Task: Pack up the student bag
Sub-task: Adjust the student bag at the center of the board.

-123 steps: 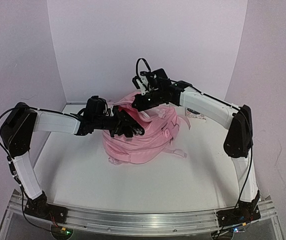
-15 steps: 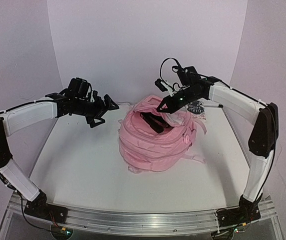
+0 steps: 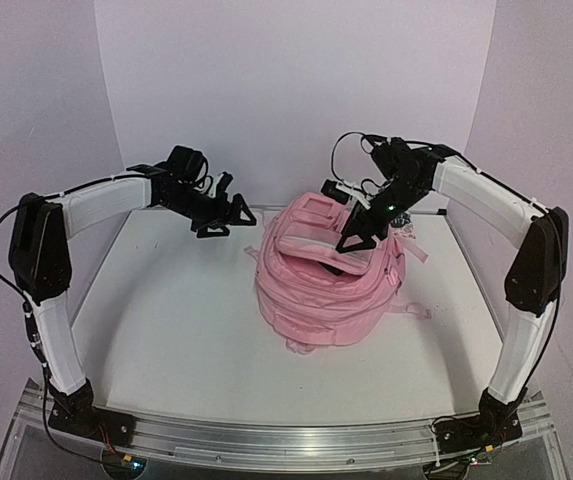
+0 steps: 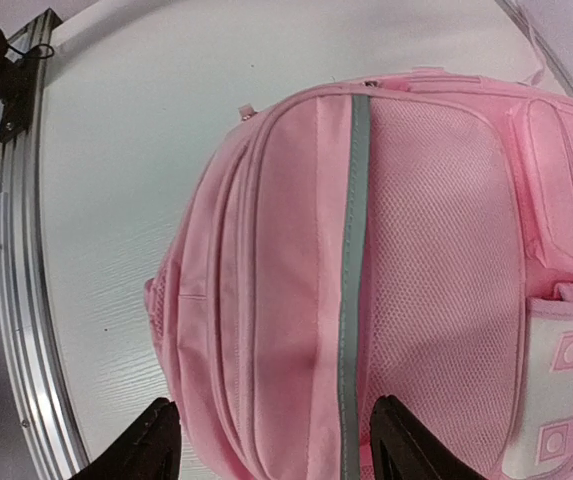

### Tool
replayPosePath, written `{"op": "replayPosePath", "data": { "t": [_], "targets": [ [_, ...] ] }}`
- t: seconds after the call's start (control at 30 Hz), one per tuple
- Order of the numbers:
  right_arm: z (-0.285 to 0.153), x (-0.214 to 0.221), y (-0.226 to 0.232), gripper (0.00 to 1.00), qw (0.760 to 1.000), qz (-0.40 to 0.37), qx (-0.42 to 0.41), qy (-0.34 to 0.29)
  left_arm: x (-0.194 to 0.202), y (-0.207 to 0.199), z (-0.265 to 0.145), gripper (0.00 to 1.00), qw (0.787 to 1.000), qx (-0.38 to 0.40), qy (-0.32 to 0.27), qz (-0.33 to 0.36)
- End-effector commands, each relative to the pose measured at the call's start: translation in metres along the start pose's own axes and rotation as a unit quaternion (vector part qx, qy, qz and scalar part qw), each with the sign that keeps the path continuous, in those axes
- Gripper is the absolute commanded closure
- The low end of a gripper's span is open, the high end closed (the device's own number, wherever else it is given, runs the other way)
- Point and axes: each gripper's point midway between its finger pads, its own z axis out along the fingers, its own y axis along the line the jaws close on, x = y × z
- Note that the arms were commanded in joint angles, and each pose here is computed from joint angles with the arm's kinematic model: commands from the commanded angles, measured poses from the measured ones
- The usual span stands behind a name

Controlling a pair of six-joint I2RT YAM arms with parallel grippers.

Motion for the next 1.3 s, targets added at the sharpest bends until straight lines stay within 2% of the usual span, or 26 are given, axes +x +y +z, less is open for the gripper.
{"op": "replayPosePath", "data": {
  "t": [0.0,0.1,0.23,0.33,0.43,0.53,0.67,0.83,1.0,1.27],
  "targets": [
    [-0.009,-0.006,0.016,0.37,0.999,0.006,-0.037,-0.003,-0.019,-0.016,0.000,0.10,0.990,0.025,0.001,0.139],
    [-0.004,-0.021,0.010,0.43,0.997,0.061,-0.044,-0.029,-0.040,-0.010,0.008,0.17,0.992,0.037,-0.012,0.121],
    [0.014,-0.032,-0.007,0.52,0.992,0.108,-0.037,-0.050,-0.055,-0.010,0.031,0.36,0.997,0.063,0.002,0.048],
    [0.034,-0.028,-0.002,0.55,0.993,0.108,-0.032,-0.032,-0.054,-0.014,0.043,0.40,0.997,0.073,0.014,0.013],
    [0.056,-0.011,0.005,0.57,0.995,0.096,-0.016,0.002,-0.049,-0.020,0.047,0.41,0.997,0.076,0.019,0.016],
    [0.075,0.019,0.000,0.59,0.994,0.098,0.006,0.047,-0.039,-0.029,0.042,0.42,0.993,0.080,0.017,0.082],
    [0.079,0.059,-0.021,0.62,0.988,0.086,0.066,0.111,-0.037,-0.028,0.030,0.38,0.983,0.082,-0.011,0.162],
    [0.063,0.101,-0.055,0.63,0.975,0.109,0.116,0.153,-0.021,-0.019,0.035,0.32,0.969,0.065,0.040,0.235],
    [0.047,0.131,-0.075,0.63,0.966,0.132,0.136,0.176,-0.007,-0.019,0.034,0.28,0.937,0.036,0.040,0.344],
    [0.035,0.158,-0.083,0.63,0.960,0.149,0.138,0.195,-0.014,-0.030,0.042,0.27,0.887,0.009,0.043,0.460]
  ]
}}
